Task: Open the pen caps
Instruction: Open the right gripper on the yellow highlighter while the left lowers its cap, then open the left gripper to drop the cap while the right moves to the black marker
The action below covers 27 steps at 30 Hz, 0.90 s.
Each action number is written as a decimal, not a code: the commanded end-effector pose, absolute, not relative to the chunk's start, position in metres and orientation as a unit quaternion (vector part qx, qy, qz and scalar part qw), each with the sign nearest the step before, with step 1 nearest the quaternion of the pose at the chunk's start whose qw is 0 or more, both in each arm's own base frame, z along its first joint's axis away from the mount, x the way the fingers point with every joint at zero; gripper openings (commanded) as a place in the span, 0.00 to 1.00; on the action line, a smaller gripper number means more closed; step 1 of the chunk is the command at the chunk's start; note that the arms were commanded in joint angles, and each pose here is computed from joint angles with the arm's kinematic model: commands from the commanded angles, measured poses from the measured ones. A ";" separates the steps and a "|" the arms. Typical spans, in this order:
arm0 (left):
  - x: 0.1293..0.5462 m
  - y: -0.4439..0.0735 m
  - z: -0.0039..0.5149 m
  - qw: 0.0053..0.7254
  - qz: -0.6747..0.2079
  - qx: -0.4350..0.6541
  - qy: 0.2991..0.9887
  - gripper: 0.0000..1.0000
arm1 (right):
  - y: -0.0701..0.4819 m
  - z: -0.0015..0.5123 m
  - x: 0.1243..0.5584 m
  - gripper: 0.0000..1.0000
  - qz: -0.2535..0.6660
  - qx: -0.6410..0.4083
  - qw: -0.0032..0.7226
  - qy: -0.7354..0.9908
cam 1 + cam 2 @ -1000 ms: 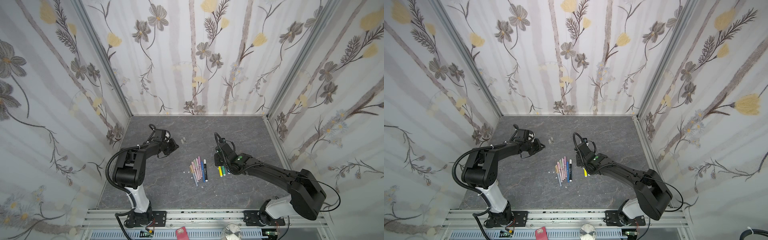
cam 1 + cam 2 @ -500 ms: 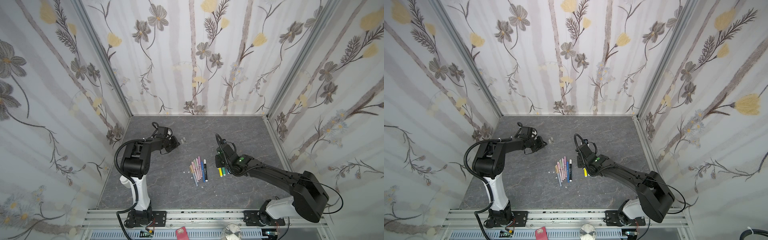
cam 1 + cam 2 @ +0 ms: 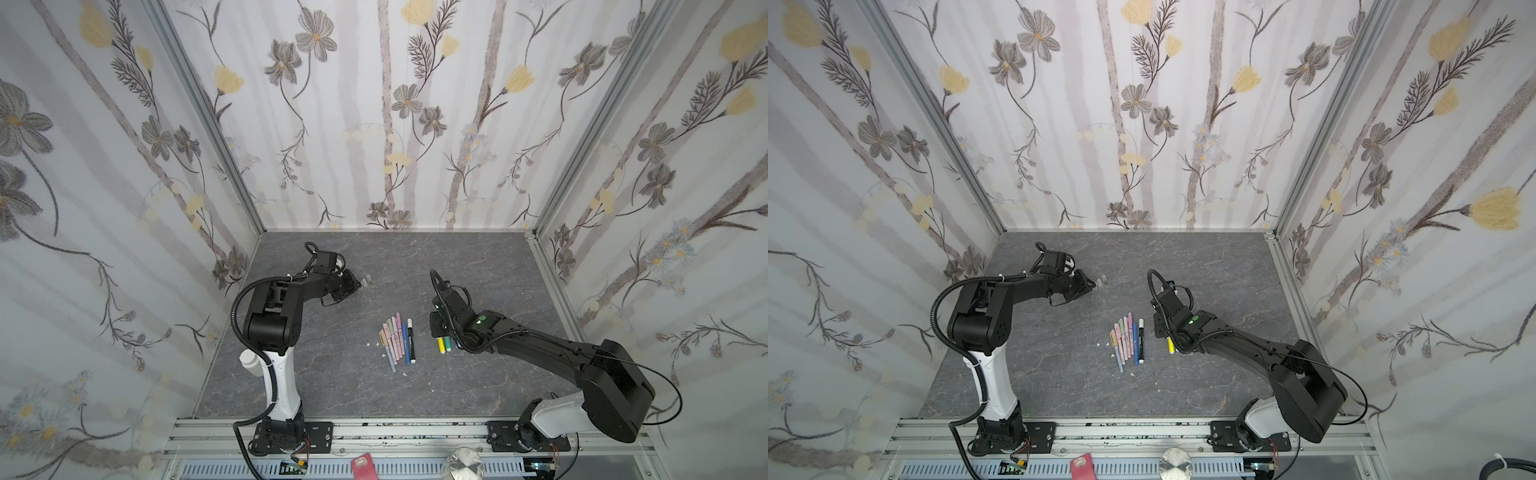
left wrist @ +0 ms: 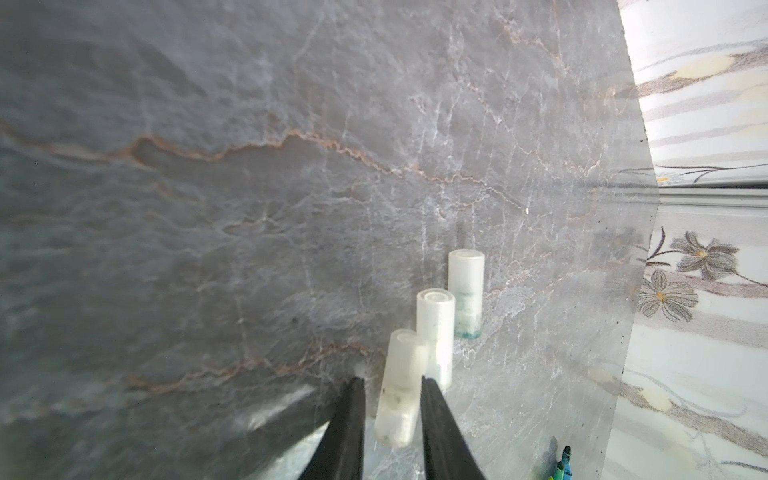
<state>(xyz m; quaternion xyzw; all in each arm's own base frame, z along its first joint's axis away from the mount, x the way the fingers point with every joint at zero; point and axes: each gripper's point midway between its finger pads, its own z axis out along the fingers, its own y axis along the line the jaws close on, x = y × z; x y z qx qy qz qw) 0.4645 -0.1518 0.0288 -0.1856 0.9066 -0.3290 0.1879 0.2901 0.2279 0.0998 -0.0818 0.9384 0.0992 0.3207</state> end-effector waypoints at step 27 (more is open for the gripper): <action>0.462 -0.157 0.082 0.219 -0.363 -0.169 0.890 0.27 | 0.284 0.051 0.260 0.42 0.121 -0.098 0.237 0.959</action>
